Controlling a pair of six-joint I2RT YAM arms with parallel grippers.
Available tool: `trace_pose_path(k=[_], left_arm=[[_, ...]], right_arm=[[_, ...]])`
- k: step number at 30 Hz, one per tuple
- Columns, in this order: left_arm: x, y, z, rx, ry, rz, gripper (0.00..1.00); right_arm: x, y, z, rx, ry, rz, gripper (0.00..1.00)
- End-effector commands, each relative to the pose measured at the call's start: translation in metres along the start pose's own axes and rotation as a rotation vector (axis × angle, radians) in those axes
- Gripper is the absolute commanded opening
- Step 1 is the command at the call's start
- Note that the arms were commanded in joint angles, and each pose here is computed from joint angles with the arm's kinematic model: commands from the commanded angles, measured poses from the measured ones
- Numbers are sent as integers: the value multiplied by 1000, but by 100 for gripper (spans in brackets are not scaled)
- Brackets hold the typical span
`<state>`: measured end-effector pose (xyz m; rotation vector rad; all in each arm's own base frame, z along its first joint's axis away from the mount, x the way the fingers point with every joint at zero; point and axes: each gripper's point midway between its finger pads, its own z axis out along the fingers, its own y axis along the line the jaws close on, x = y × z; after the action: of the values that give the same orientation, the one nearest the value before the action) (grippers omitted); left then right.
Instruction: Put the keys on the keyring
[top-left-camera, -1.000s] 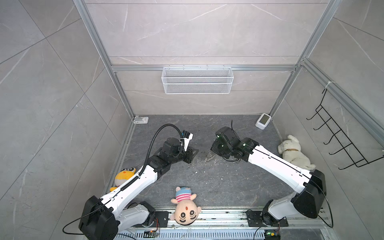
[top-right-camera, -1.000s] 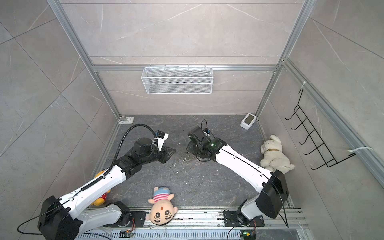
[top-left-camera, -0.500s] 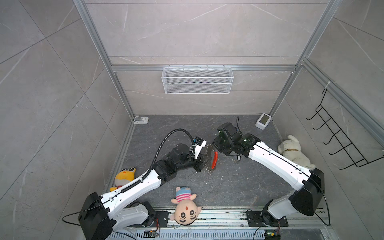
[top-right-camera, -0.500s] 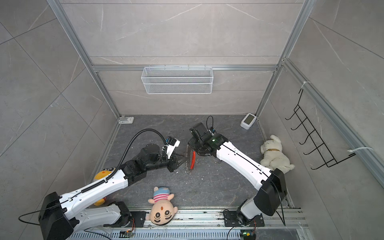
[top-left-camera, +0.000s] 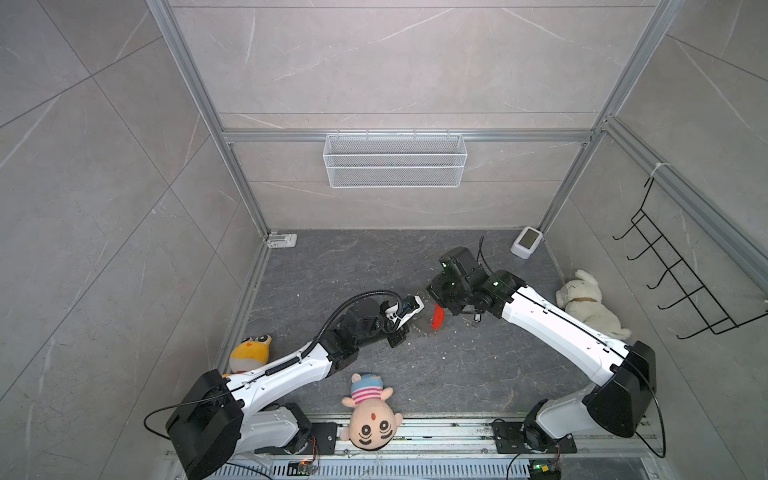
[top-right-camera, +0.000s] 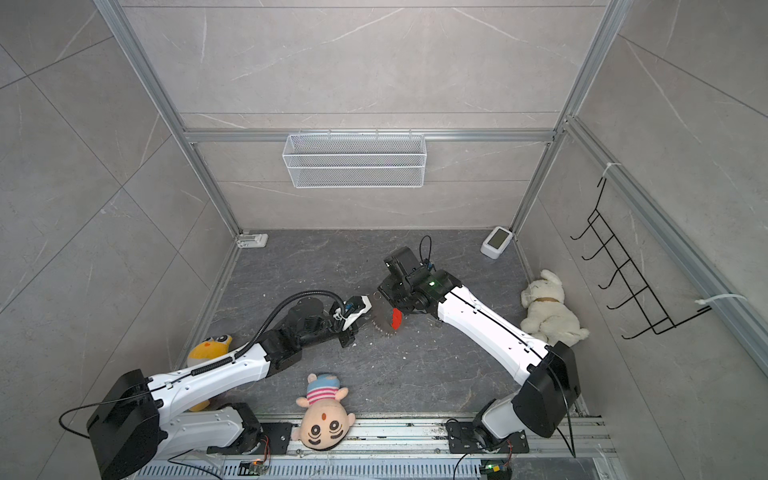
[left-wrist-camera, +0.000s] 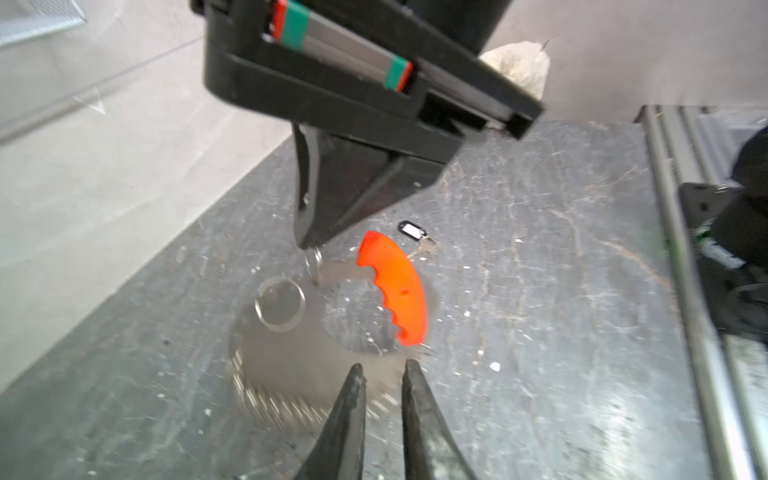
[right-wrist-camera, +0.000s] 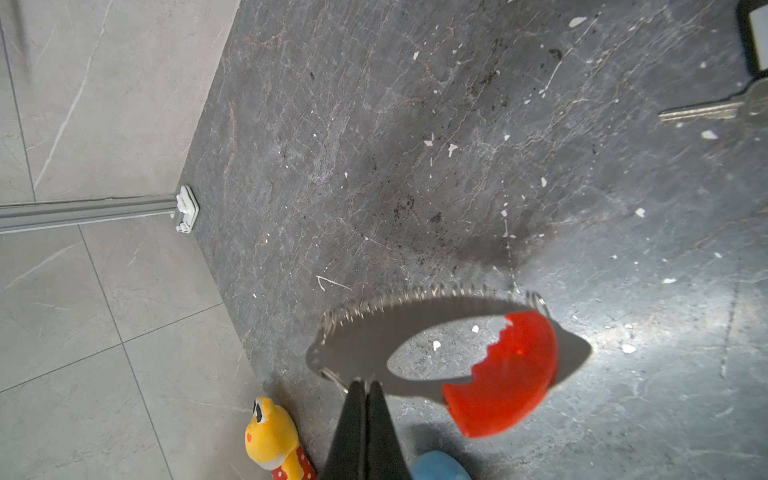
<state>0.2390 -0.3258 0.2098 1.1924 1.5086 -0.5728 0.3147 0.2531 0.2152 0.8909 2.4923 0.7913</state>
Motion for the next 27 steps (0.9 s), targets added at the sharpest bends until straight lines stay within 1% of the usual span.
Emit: trace_pose_path(k=[1,5,10,13,20,27], left_arm=[[-30,19,7,-64,-78,113,19],[-34,19,15,-51,-104,87,17],[-41,17,23,-21,-122,69,7],[-39,17,27,-19,-118,64,6],[-37,26,32,-69,-115,74,8],[-33,28,31,-83,-99,97,11]], right_arm=[[2,9,-8,-61,15,34,0],[2,9,-9,-70,15,42,0],[1,9,-11,-74,13,47,0],[2,10,-12,-79,16,50,0],[4,8,-14,-87,23,58,0],[5,10,-15,-95,28,54,0]])
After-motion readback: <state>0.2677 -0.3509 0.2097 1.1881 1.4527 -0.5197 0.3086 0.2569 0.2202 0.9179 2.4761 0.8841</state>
